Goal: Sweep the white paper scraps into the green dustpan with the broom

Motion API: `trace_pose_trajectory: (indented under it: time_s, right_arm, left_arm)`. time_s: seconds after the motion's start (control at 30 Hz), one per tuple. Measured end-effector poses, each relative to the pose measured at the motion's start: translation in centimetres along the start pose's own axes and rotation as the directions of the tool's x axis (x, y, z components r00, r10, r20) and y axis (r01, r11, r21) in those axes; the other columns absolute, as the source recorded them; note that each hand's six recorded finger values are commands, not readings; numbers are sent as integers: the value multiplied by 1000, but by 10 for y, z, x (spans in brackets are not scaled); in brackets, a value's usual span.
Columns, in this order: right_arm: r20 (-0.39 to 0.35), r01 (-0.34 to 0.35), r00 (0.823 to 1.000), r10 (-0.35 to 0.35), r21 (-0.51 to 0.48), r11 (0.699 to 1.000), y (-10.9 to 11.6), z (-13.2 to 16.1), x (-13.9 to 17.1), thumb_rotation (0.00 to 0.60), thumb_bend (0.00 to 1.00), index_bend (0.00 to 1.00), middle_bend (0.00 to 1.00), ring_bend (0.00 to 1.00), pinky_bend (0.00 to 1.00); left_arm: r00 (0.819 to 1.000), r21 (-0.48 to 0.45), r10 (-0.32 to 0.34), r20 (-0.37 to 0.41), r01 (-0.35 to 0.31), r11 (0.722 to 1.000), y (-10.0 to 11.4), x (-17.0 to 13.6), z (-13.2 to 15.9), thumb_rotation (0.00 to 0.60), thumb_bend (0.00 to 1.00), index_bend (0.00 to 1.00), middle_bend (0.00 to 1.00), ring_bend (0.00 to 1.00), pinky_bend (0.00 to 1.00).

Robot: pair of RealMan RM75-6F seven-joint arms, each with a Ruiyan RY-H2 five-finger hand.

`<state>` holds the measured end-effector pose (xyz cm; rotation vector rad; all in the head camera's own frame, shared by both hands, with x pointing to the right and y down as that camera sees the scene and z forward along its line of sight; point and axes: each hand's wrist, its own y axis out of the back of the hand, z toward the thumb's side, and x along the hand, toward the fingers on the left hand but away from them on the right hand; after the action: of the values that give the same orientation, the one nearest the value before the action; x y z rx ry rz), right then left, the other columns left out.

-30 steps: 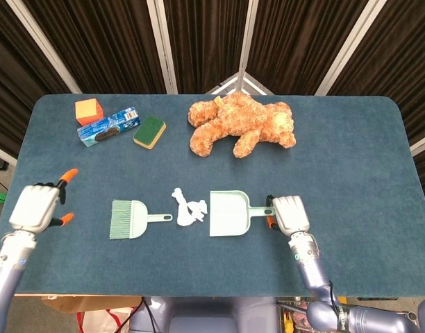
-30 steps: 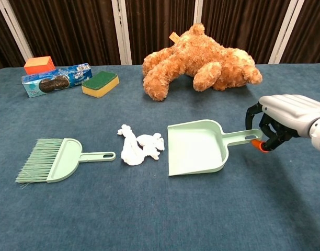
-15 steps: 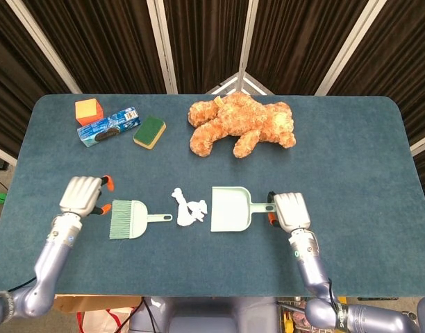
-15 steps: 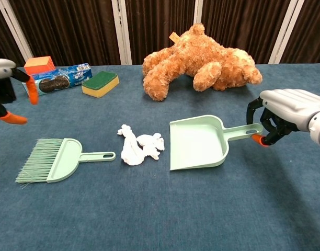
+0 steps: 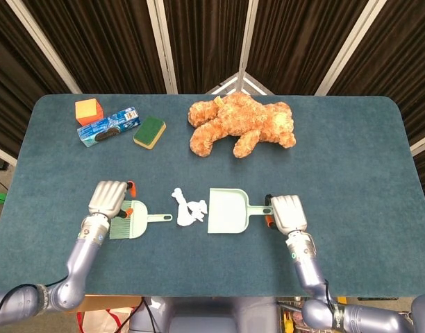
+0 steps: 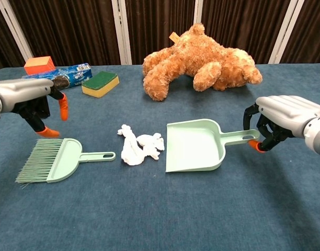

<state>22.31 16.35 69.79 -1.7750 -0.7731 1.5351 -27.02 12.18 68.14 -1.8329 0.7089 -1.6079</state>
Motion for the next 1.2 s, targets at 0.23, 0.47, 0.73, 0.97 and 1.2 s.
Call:
trace_pose_trajectory:
  time_s: [0.23, 0.47, 0.73, 0.97, 1.2]
  right_arm:
    - [7, -4, 1000, 4, -2, 1000, -3, -1, 0, 600, 449, 588, 820, 797, 795]
    - [13, -5, 1000, 5, -4, 1000, -3, -3, -1, 600, 450, 588, 820, 797, 795]
    - [18, -13, 1000, 13, -7, 1000, -5, -5, 1, 600, 450, 588, 820, 797, 795]
    - [22, -15, 1000, 15, -8, 1000, -4, -6, 1, 600, 452, 588, 820, 797, 795]
    - [29, -19, 999, 19, -17, 1000, -3, -9, 2, 600, 455, 588, 820, 796, 795]
  left_arm:
    - [999, -21, -40, -4, 40, 999, -16, 2, 14, 600, 318, 447, 1000, 981, 979]
    - [998, -40, -64, 8, 65, 997, -24, 1, 35, 600, 318, 438, 1000, 987, 988]
    - [996, -32, -87, 6, 87, 996, -36, 1, 48, 600, 317, 423, 1000, 987, 989]
    - [994, -43, -111, -11, 111, 993, -45, 3, 54, 600, 318, 422, 1000, 987, 990]
    - [993, -48, -118, -5, 118, 992, -50, 4, 62, 600, 355, 444, 1000, 987, 990]
